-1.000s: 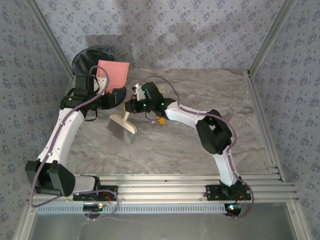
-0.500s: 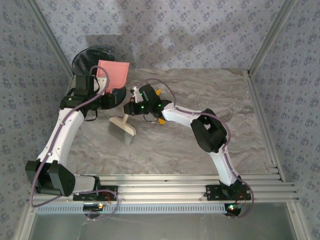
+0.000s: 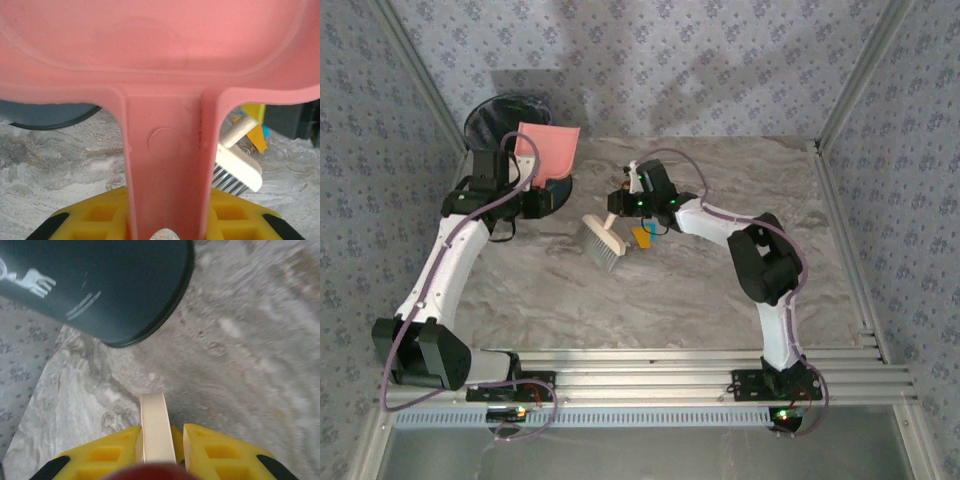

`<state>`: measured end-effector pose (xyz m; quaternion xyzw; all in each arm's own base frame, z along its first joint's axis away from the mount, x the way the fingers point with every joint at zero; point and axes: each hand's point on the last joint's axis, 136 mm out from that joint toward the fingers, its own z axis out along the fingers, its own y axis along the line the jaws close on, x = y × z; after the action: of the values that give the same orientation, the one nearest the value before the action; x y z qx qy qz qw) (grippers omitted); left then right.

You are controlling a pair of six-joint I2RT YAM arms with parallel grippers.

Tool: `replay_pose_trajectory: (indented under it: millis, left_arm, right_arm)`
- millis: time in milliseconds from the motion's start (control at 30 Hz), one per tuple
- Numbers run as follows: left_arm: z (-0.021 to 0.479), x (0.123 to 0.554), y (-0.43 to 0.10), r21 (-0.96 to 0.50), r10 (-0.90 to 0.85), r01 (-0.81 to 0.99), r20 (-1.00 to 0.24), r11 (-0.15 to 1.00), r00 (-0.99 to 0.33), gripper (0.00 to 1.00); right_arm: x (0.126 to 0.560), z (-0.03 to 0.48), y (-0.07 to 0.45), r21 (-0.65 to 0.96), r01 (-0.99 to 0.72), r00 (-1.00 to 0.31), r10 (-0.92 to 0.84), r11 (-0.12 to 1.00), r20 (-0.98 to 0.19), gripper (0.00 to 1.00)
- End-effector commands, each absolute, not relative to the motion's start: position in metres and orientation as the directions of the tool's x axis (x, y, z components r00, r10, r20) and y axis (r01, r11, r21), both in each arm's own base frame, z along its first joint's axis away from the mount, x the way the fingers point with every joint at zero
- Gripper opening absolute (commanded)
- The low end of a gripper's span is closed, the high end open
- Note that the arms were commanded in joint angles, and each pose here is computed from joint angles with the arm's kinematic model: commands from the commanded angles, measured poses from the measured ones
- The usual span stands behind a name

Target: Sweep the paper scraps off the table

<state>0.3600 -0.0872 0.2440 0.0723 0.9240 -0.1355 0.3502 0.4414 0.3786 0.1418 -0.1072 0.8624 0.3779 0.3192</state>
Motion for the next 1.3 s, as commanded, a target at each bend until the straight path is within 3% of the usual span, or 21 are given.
replay_pose_trajectory:
  millis: [0, 233, 567, 900, 1267]
  left_arm:
    - [0.248, 0.362, -0.09, -0.187, 0.064, 0.254, -0.675, 0.949, -0.735, 0.0]
    - [0.246, 0.363, -0.092, -0.197, 0.065, 0.259, -0.666, 0.946, -0.743, 0.0]
    - [0.243, 0.363, -0.093, -0.203, 0.067, 0.261, -0.655, 0.944, -0.752, 0.0]
    - [0.241, 0.363, -0.093, -0.2, 0.073, 0.264, -0.651, 0.944, -0.756, 0.0]
    - [0.24, 0.363, -0.093, -0.201, 0.072, 0.261, -0.648, 0.944, -0.758, 0.0]
  right_arm:
    - [0.451, 0.148, 0.344, 0.502, -0.379, -0.735, 0.077, 0.777, -0.674, 0.0]
    - [0.456, 0.154, 0.291, 0.367, -0.255, -0.679, 0.105, 0.895, -0.727, 0.0]
    - [0.452, 0.173, 0.274, 0.328, -0.204, -0.641, 0.127, 0.923, -0.757, 0.0]
    - [0.452, 0.227, 0.298, 0.594, -0.332, -0.637, 0.29, 0.733, -0.714, 0.0]
    - [0.52, 0.216, 0.298, 0.748, -0.212, -0.616, 0.507, 0.629, -0.602, 0.0]
